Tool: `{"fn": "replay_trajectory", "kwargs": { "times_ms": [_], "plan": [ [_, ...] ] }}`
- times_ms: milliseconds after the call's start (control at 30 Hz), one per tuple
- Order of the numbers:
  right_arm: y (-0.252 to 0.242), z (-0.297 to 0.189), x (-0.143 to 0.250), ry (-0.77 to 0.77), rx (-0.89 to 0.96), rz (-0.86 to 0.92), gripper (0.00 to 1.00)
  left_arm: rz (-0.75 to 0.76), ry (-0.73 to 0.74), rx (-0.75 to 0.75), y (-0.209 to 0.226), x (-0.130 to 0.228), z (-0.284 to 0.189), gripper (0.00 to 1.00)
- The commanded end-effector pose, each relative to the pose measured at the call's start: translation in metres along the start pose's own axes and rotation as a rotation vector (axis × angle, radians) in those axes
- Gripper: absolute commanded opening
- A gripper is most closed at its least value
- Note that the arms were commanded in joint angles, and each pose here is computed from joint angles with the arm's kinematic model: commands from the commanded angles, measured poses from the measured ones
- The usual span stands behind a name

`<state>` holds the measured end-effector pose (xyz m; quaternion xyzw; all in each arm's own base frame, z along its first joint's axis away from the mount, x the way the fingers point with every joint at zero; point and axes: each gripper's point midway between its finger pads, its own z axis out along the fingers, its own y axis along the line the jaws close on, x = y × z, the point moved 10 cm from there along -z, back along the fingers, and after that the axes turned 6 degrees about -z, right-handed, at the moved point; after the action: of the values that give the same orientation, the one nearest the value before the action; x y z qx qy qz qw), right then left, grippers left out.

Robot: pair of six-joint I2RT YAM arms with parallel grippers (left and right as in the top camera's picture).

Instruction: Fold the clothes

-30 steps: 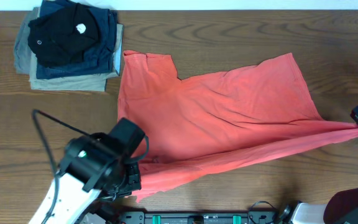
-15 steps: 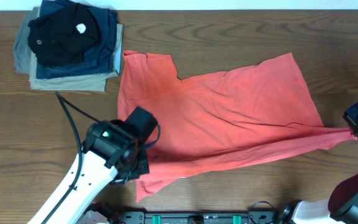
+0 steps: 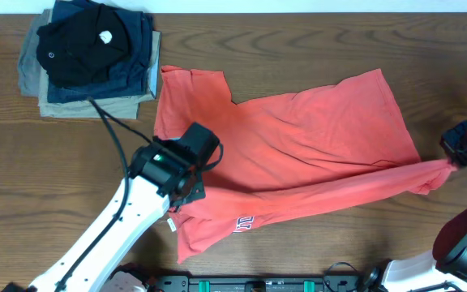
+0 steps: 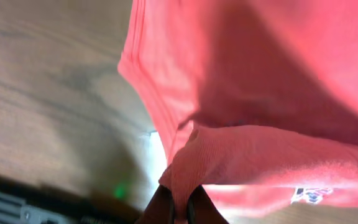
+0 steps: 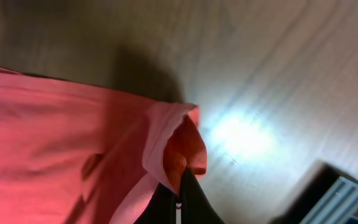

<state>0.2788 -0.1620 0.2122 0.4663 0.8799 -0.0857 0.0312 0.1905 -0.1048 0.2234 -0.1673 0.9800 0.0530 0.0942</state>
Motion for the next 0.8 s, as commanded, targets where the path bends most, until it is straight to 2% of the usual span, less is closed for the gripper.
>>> {"fn": "replay_trajectory", "kwargs": {
  "times_ms": [0, 267, 467, 767],
  "plan": [
    [0.012, 0.008, 0.000, 0.000, 0.002, 0.001, 0.01, -0.017, -0.073, -0.068, -0.002, -0.010, 0.007, 0.06],
    [0.038, 0.013, -0.008, -0.092, -0.051, -0.035, 0.01, -0.077, -0.132, -0.143, -0.006, -0.036, 0.031, 0.06],
    [0.046, 0.013, -0.009, -0.115, -0.071, -0.045, 0.05, -0.124, -0.117, -0.177, -0.002, -0.049, 0.046, 0.07],
    [0.057, 0.012, -0.004, -0.131, -0.086, -0.074, 0.06, -0.145, -0.151, -0.141, -0.007, -0.056, 0.048, 0.07]
  ]
}}
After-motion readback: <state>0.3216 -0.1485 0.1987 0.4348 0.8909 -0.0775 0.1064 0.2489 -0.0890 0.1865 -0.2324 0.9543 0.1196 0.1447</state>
